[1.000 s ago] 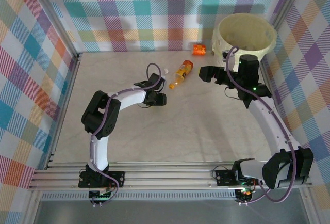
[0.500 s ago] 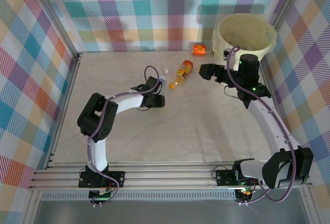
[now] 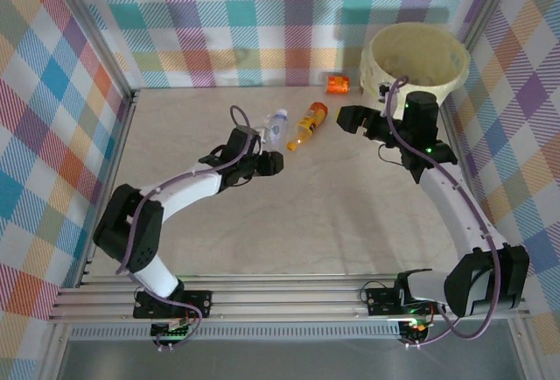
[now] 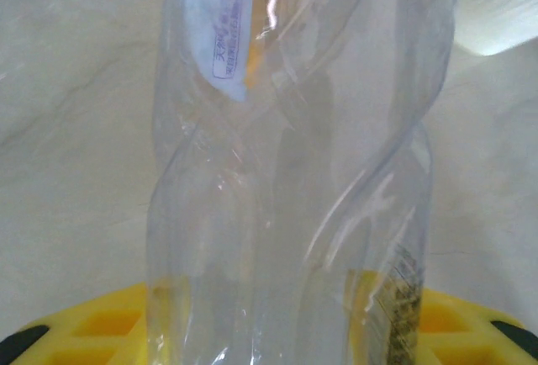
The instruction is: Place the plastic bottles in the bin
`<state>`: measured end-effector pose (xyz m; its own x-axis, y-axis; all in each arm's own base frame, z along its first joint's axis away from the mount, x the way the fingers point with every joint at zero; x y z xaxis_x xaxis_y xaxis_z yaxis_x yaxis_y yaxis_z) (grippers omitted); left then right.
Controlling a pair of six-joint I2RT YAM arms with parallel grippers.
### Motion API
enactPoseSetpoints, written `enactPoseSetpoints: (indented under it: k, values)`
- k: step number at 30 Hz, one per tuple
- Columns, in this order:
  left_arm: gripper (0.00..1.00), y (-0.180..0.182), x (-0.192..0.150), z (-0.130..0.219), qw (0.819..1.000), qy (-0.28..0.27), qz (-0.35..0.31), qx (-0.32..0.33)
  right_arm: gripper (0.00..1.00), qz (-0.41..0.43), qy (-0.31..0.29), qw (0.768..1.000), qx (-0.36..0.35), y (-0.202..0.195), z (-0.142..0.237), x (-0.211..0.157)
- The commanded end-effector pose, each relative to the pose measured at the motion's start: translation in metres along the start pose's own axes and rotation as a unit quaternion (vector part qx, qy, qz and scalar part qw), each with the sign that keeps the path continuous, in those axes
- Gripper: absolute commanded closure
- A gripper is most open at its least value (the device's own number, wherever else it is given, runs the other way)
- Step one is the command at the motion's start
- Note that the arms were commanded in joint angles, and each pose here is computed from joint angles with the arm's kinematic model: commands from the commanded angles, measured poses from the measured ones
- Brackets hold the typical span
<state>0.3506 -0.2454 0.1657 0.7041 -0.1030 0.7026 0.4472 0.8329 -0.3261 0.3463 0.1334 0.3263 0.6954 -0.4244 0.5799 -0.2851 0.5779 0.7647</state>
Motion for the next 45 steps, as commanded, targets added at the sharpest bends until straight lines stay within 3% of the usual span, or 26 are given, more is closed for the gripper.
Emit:
enactPoseSetpoints:
  k: [1,8,16,21,31,34,40,45]
  values:
    - [0.7,-0.035,0.025,0.025,0.994,-0.057,-0.028,-0.092,0.0,-0.004,0.016,0.999,0.037,0.014,-0.003,0.002]
    - [0.7,-0.074,0.047,0.058,0.975,-0.109,-0.029,-0.189,0.0,-0.002,0.048,0.997,0.068,0.03,-0.008,-0.007]
    - [0.69,-0.112,0.056,0.082,0.949,-0.125,-0.051,-0.285,0.0,0.036,0.085,0.988,0.123,0.059,-0.015,-0.019]
    - [0.69,-0.128,0.06,0.091,0.936,-0.129,-0.068,-0.32,0.0,0.019,0.076,0.99,0.115,0.057,-0.022,-0.013]
    - [0.69,-0.146,0.061,0.091,0.923,-0.123,-0.076,-0.355,0.0,0.022,0.1,0.975,0.195,0.077,-0.036,-0.012]
    - [0.69,-0.147,0.061,0.089,0.923,-0.12,-0.077,-0.356,0.08,0.032,0.1,0.974,0.202,0.08,-0.036,-0.013]
    - [0.69,-0.149,0.06,0.087,0.922,-0.111,-0.08,-0.361,0.36,0.034,0.087,0.978,0.184,0.076,-0.036,-0.01]
    - [0.63,-0.147,0.06,0.084,0.927,-0.105,-0.079,-0.351,0.47,0.04,0.076,0.982,0.166,0.074,-0.035,-0.008]
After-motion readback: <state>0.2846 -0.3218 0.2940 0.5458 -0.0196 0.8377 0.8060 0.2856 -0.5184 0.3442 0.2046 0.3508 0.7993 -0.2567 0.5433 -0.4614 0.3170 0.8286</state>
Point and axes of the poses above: each hand's point on the last joint's axis, 136 mm out from that joint toward the fingers, its own z axis back along the fingers, its own y axis along the line the jaws close on, x = y × z, the point moved 4 cm from there along z, back along the fingers, and after that the axes turned 12 degrees about -z, right-handed, at the moved point
